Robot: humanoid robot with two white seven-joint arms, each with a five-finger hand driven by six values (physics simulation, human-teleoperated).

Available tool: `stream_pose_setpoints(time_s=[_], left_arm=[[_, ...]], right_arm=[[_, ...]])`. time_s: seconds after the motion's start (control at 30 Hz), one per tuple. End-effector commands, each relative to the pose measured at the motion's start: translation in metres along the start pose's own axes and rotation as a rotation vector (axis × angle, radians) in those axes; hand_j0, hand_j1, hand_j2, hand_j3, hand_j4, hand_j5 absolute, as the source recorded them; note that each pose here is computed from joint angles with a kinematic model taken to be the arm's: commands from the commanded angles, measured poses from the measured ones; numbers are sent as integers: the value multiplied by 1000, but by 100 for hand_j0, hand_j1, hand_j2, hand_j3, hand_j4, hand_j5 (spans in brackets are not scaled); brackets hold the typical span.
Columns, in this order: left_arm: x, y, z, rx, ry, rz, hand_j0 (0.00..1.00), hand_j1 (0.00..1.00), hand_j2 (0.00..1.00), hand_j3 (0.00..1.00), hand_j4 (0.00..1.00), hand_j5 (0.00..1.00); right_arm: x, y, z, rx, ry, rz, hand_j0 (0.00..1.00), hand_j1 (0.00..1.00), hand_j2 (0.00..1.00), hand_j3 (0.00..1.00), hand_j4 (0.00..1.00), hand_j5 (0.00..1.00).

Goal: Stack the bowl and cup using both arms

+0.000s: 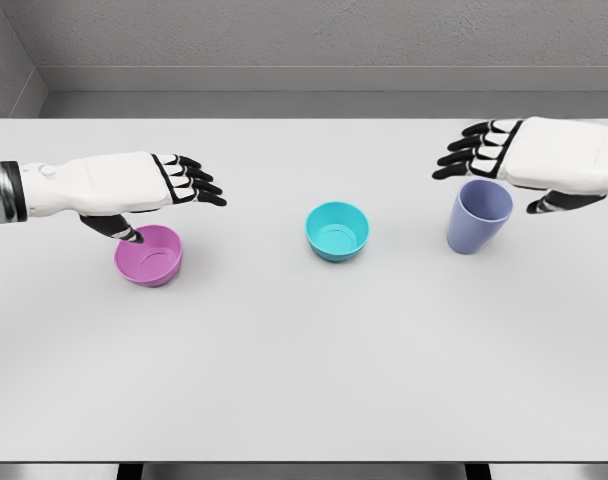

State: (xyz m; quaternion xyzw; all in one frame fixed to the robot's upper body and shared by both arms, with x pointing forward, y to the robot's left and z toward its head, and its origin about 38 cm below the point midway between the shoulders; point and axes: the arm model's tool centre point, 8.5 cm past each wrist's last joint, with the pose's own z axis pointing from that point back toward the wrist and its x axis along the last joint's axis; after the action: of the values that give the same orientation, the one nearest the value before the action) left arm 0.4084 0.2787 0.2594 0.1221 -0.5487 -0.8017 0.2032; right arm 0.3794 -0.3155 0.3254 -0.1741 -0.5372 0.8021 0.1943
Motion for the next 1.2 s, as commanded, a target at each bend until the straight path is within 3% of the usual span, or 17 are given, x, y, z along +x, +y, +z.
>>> stream_pose_setpoints(time_s=[0.0,0.13,0.17,0.27,0.53,0.6,0.67,0.8,0.97,1.17], left_arm=[[0,0,1,3,2,4,100,100,100,100,100,100],[-1,0,2,-2,5,3,100,100,100,100,100,100],[-4,0,9,-26,21,-5,100,100,100,100,100,100],[-7,-15,15,-219,42,-25,100,100,100,100,100,100],[-10,-14,12,-229,55,-51,100,100,100,100,100,100],[-8,-27,0,-266,42,-59,100,100,100,100,100,100],[-6,-28,-12,-269,34,-81,100,100,100,100,100,100],[-13,-33,-8,-278,55,-61,100,100,100,100,100,100],[-15,-34,-4,-284,65,-60,100,100,100,100,100,100],[-17,-37,4,-298,79,-55,100,100,100,100,100,100]], right_arm=[[0,1,-1,0,-2,-7,100,100,100,100,100,100],[-3,-1,1,-4,7,-6,100,100,100,100,100,100],[-3,-1,1,-6,8,-7,100,100,100,100,100,100],[-11,-3,6,-8,35,-11,100,100,100,100,100,100],[-19,0,14,12,65,-21,100,100,100,100,100,100],[-17,6,9,25,50,-32,100,100,100,100,100,100],[-16,13,4,40,37,-46,100,100,100,100,100,100],[-26,25,0,44,54,-91,100,100,100,100,100,100],[-22,38,-11,68,30,-116,100,100,100,100,100,100],[-38,53,-18,71,68,-159,100,100,100,100,100,100]])
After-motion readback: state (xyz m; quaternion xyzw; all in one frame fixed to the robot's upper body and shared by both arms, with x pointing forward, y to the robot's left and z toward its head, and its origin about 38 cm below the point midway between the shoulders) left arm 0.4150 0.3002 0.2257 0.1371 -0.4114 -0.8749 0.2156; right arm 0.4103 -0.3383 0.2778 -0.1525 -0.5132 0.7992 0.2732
